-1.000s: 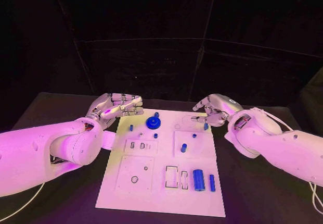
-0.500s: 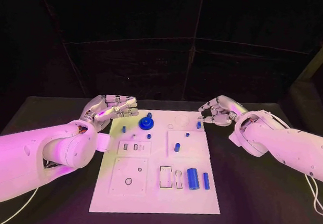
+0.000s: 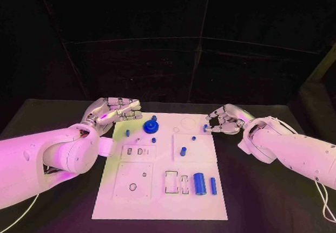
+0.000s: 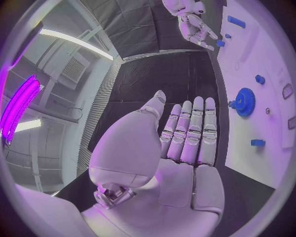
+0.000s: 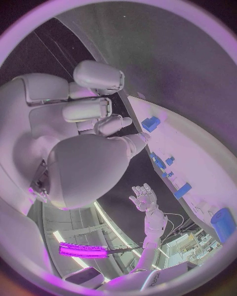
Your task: Assemble the parts on the task board
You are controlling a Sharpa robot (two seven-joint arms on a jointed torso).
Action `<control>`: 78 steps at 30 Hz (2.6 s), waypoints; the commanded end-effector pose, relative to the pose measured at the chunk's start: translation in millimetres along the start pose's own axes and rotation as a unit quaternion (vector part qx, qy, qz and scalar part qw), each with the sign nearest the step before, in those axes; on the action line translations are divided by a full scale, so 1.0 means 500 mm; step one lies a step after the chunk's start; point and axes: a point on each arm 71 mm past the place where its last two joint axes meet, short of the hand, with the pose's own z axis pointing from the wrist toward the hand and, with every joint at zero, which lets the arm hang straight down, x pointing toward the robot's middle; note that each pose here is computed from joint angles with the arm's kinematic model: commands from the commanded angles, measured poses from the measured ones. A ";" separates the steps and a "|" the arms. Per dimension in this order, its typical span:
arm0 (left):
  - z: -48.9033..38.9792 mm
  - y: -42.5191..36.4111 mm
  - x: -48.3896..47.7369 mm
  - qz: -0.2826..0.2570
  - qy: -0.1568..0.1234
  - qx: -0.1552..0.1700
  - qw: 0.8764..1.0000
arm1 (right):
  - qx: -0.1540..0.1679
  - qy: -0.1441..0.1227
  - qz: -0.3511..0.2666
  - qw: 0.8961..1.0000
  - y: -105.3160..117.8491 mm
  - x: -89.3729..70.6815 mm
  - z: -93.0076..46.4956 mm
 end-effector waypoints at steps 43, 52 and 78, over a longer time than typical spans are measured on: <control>0.002 -0.001 0.001 -0.002 0.005 0.002 1.000 | -0.005 0.036 -0.022 0.999 0.004 0.027 0.013; 0.002 -0.001 0.001 -0.002 0.005 0.002 1.000 | -0.005 0.035 -0.023 0.999 0.003 0.026 0.014; -0.002 -0.003 -0.002 -0.003 0.006 0.001 1.000 | -0.020 -0.031 -0.028 0.999 0.078 0.025 -0.005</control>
